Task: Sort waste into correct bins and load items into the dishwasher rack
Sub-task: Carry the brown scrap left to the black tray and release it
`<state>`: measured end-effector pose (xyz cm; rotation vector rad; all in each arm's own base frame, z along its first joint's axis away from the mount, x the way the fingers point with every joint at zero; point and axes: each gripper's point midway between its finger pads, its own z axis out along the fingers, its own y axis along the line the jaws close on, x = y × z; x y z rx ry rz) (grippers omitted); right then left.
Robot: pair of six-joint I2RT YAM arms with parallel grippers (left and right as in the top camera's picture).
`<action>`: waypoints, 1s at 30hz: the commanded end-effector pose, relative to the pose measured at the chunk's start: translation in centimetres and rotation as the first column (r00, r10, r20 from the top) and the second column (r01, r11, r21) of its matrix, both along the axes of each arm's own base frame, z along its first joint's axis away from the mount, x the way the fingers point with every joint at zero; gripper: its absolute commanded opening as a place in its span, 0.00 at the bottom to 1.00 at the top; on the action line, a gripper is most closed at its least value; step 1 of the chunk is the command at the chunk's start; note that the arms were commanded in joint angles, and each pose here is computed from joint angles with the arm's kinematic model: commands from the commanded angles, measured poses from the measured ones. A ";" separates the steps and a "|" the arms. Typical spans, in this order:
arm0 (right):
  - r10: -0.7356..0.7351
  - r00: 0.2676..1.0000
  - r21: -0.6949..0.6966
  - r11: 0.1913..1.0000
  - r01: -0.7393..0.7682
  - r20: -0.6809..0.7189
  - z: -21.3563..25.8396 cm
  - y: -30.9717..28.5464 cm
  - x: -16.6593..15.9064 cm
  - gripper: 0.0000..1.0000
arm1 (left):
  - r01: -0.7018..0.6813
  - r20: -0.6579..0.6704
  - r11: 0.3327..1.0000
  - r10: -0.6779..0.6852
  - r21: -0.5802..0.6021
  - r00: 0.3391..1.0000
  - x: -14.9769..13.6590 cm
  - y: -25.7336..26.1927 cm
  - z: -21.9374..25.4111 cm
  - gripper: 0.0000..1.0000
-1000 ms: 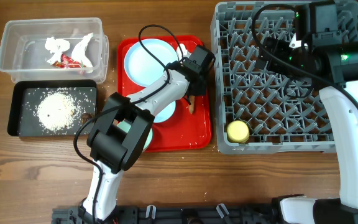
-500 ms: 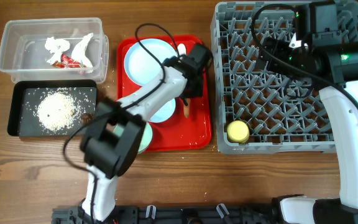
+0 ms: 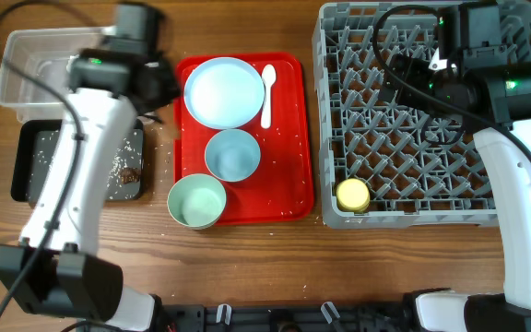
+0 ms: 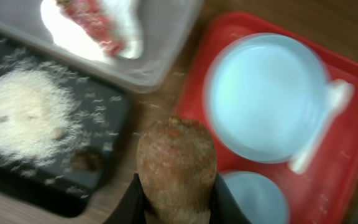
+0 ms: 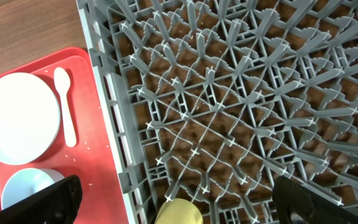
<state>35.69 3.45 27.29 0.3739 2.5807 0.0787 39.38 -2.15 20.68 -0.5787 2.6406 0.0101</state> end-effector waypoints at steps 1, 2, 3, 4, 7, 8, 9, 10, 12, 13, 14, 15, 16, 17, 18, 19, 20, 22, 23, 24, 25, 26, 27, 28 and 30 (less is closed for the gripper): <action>-0.001 0.999 -0.014 1.000 0.002 0.040 1.3 -0.3 -0.1 1.00 | -0.180 -0.065 0.983 0.182 0.035 0.981 -1.0 7.0 -1.4 0.04; -0.001 0.999 -0.014 1.000 0.002 0.040 1.3 -0.3 -0.1 1.00 | -0.221 -0.074 0.975 0.223 0.037 0.972 -1.2 8.6 -1.7 0.04; -0.001 0.999 -0.014 1.000 0.002 0.040 1.3 -0.3 -0.1 1.00 | -0.265 -0.080 0.964 0.267 0.036 0.960 -1.5 10.2 -2.1 0.04; -0.001 0.999 -0.014 1.000 0.002 0.040 1.3 -0.3 -0.1 1.00 | -0.295 -0.083 0.955 0.297 0.034 0.951 -1.7 11.1 -2.4 0.04; -0.001 0.999 -0.014 1.000 0.002 0.038 1.3 -0.3 -0.1 1.00 | -0.426 -0.105 0.905 0.425 0.020 0.899 -2.7 14.4 -4.4 0.04; -0.001 0.999 -0.014 1.000 0.001 0.038 1.3 -0.3 -0.1 1.00 | -0.468 -0.116 0.884 0.466 0.015 0.877 -3.2 15.2 -5.3 0.04; -0.001 0.999 -0.014 1.000 0.002 0.037 1.2 -0.3 -0.2 1.00 | -0.515 -0.125 0.857 0.512 0.008 0.850 -3.6 16.0 -6.2 0.04; -0.001 0.999 -0.014 1.000 0.002 0.035 1.2 -0.3 -0.2 1.00 | -0.554 -0.137 0.833 0.549 0.004 0.824 -4.1 16.6 -7.3 0.04; -0.001 0.999 -0.015 1.000 0.002 0.032 1.2 -0.3 -0.3 1.00 | -0.633 -0.151 0.774 0.625 -0.007 0.766 -5.3 17.8 -10.0 0.04; -0.001 1.000 -0.015 1.000 0.002 0.031 1.2 -0.3 -0.3 1.00 | -0.655 -0.153 0.756 0.646 -0.010 0.748 -5.7 18.1 -10.9 0.04; -0.001 1.000 -0.015 1.000 0.002 0.031 1.2 -0.3 -0.3 1.00 | -0.672 -0.155 0.741 0.662 -0.013 0.733 -6.0 18.3 -11.7 0.04; -0.001 1.000 -0.015 1.000 0.002 0.031 1.2 -0.3 -0.3 1.00 | -0.682 -0.156 0.731 0.672 -0.015 0.724 -6.2 18.4 -12.3 0.04; -0.001 1.000 -0.015 1.000 0.001 0.031 1.2 -0.3 -0.3 1.00 | -0.687 -0.156 0.726 0.677 -0.015 0.719 -6.5 18.5 -13.3 0.04; -0.001 1.000 -0.015 1.000 0.001 0.032 1.2 -0.3 -0.3 1.00 | -0.688 -0.155 0.725 0.679 -0.015 0.718 -6.7 18.5 -13.9 0.04; -0.001 0.999 -0.015 1.000 0.002 0.032 1.2 -0.3 -0.3 1.00 | -0.689 -0.152 0.725 0.679 -0.016 0.718 -6.8 18.5 -14.5 0.04; -0.001 0.999 -0.014 1.000 0.001 0.032 1.2 -0.3 -0.3 1.00 | -0.689 -0.147 0.725 0.679 -0.017 0.719 -6.9 18.5 -15.1 0.04; -0.001 1.000 -0.015 1.000 0.001 0.032 1.2 -0.3 -0.3 1.00 | -0.689 -0.141 0.725 0.680 -0.020 0.720 -6.9 18.5 -15.6 0.05; -0.001 1.000 -0.015 1.000 0.001 0.030 1.2 -0.3 -0.3 1.00 | -0.688 -0.123 0.725 0.681 -0.027 0.722 -6.9 18.5 -16.6 0.09; 0.000 1.000 -0.016 1.000 0.001 0.028 1.1 -0.3 -0.3 1.00 | -0.688 -0.116 0.725 0.681 -0.030 0.723 -6.9 18.5 -16.9 0.11; 0.000 1.000 -0.016 1.000 0.001 0.027 1.1 -0.4 -0.4 1.00 | -0.688 -0.111 0.725 0.681 -0.032 0.724 -6.9 18.5 -17.2 0.13; 0.000 1.000 -0.016 1.000 0.001 0.026 1.1 -0.4 -0.4 0.99 | -0.688 -0.106 0.725 0.681 -0.034 0.724 -6.9 18.5 -17.5 0.17; 0.000 1.000 -0.016 1.000 0.001 0.025 1.1 -0.4 -0.4 1.00 | -0.687 -0.104 0.725 0.682 -0.035 0.724 -6.9 18.5 -17.6 0.20; 0.000 1.000 -0.017 1.000 0.000 0.024 1.1 -0.4 -0.4 1.00 | -0.687 -0.105 0.725 0.681 -0.035 0.724 -7.0 18.4 -17.7 0.28; 0.000 1.000 -0.016 1.000 0.001 0.024 1.1 -0.4 -0.4 1.00 | -0.687 -0.105 0.726 0.681 -0.035 0.725 -7.0 18.4 -17.7 0.34; 0.000 1.000 -0.016 1.000 0.001 0.024 1.1 -0.4 -0.4 1.00 | -0.687 -0.100 0.726 0.681 -0.036 0.725 -6.9 18.5 -17.6 0.46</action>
